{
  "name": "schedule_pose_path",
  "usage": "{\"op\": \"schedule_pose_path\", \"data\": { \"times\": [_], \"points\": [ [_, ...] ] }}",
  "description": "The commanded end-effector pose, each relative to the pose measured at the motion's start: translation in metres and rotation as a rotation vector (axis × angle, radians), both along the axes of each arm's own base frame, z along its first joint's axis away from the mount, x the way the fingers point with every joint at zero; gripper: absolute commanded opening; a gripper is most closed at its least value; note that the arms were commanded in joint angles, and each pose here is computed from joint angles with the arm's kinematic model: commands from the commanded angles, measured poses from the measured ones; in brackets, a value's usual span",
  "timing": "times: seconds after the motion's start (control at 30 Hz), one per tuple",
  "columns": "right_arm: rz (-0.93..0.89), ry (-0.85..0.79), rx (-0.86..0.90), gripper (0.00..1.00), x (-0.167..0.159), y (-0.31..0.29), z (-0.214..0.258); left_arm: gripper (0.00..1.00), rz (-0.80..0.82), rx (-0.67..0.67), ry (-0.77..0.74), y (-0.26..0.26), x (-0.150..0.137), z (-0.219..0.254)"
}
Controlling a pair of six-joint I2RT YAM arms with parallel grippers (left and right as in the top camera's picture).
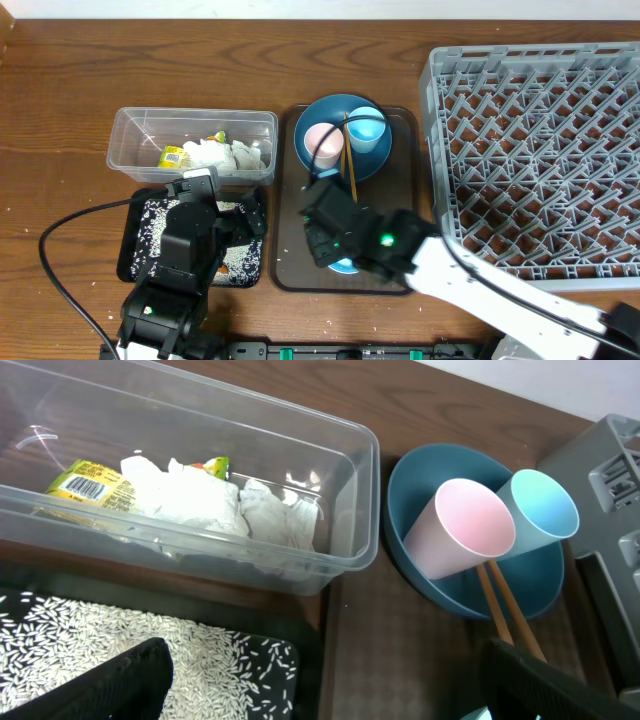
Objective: Sort waste into correct bins and load items into the dishwasher rack
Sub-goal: 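Grip the light-blue bowl rim with the right gripper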
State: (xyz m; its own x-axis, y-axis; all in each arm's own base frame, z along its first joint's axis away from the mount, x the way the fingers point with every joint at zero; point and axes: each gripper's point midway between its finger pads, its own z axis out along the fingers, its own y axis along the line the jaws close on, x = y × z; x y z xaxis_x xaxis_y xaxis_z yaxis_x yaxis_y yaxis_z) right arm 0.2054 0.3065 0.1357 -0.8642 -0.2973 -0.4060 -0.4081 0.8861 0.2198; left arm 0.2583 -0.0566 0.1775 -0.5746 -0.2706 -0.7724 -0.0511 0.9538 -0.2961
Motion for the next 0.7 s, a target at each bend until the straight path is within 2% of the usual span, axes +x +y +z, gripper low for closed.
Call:
{"op": "schedule_pose_path", "data": {
  "times": [0.0, 0.2, 0.4, 0.57, 0.67],
  "points": [
    [-0.027, -0.019, -0.075, 0.45, 0.003, 0.000, -0.021, 0.98, 0.014, 0.014, -0.015, 0.004, 0.002, 0.006],
    [-0.024, 0.025, -0.156, 0.45, 0.003, -0.001, -0.054, 0.98, 0.014, 0.014, -0.015, 0.004, 0.002, 0.006],
    [-0.019, 0.053, -0.181, 0.45, 0.000, -0.001, -0.067, 0.98, 0.014, 0.013, -0.017, 0.004, 0.002, 0.006],
    [-0.009, 0.077, -0.174, 0.36, -0.004, 0.001, -0.070, 0.98, 0.014, 0.013, -0.017, 0.004, 0.002, 0.006],
    [-0.002, 0.093, -0.165, 0.35, -0.007, 0.003, -0.070, 0.98, 0.014, 0.013, -0.017, 0.004, 0.002, 0.006]
  ]
}}
